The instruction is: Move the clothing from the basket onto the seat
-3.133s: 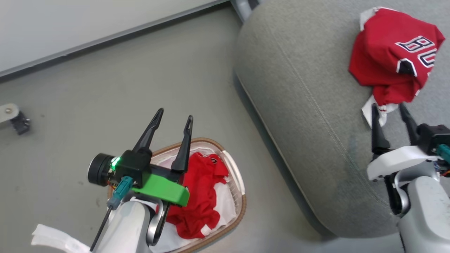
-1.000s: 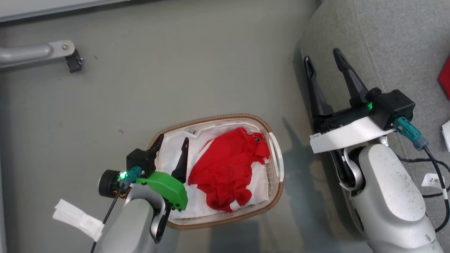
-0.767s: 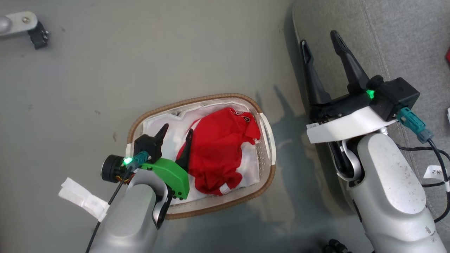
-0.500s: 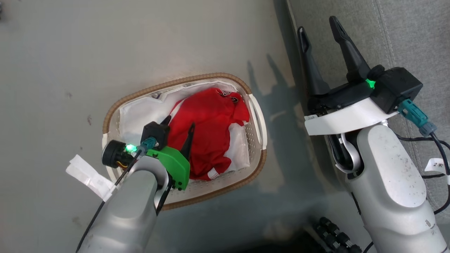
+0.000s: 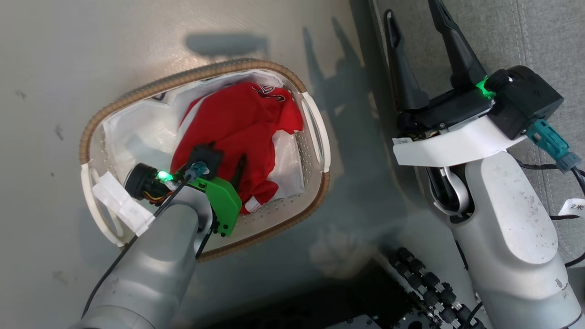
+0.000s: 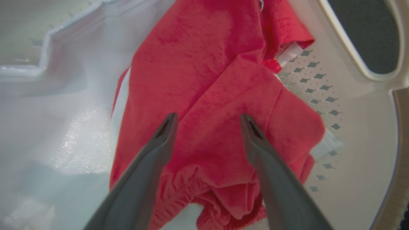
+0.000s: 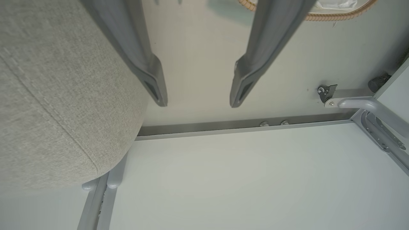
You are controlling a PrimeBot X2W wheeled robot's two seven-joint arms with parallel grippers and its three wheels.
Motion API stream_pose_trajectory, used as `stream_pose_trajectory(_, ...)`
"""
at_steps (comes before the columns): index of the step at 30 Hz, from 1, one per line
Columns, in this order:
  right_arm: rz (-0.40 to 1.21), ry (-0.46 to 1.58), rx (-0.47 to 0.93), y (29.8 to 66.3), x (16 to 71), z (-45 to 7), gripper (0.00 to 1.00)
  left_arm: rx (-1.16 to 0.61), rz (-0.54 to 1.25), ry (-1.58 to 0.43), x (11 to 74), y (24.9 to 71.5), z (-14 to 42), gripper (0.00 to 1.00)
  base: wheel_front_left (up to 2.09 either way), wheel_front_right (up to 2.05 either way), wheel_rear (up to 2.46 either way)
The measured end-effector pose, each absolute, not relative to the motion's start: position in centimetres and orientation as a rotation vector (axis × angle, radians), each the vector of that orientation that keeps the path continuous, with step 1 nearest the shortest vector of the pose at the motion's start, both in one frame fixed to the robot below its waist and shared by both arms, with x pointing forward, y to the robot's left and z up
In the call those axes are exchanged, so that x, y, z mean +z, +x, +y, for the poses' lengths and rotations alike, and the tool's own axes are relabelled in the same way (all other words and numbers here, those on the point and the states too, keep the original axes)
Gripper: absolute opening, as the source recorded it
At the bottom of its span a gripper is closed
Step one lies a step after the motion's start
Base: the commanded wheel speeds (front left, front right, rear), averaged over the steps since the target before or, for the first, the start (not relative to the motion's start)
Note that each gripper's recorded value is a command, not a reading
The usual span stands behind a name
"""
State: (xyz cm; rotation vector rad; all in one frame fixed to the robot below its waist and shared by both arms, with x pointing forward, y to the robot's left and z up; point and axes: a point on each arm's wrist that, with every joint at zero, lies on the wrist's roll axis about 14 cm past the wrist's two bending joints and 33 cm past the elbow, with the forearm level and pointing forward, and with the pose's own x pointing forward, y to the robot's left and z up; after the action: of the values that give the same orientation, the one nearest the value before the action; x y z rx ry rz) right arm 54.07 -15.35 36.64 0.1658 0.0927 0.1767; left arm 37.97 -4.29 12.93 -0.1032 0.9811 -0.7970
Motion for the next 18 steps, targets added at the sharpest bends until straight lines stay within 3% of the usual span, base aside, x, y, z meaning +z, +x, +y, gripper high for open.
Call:
stream_pose_trajectory(15,0.125,0.152,0.169,53.9,35.0,-15.9,1.0,-0.917,1.094,0.03,10.0,36.1,-4.5,1.0,0.0,0.0,0.0)
stream_pose_trajectory(16,0.125,0.153,0.17,53.9,35.1,-15.8,1.0,-0.919,1.108,0.036,10.0,35.9,-4.4,0.56,0.0,0.0,0.0)
stream_pose_trajectory(17,0.124,0.153,0.171,53.9,35.1,-15.8,1.0,-0.92,1.116,0.04,10.0,35.7,-4.3,0.0,0.0,0.0,0.0)
stream_pose_trajectory(18,0.123,0.153,0.171,53.9,35.2,-15.8,1.0,-0.913,1.125,0.036,10.0,35.7,-4.2,0.0,0.0,0.0,0.0)
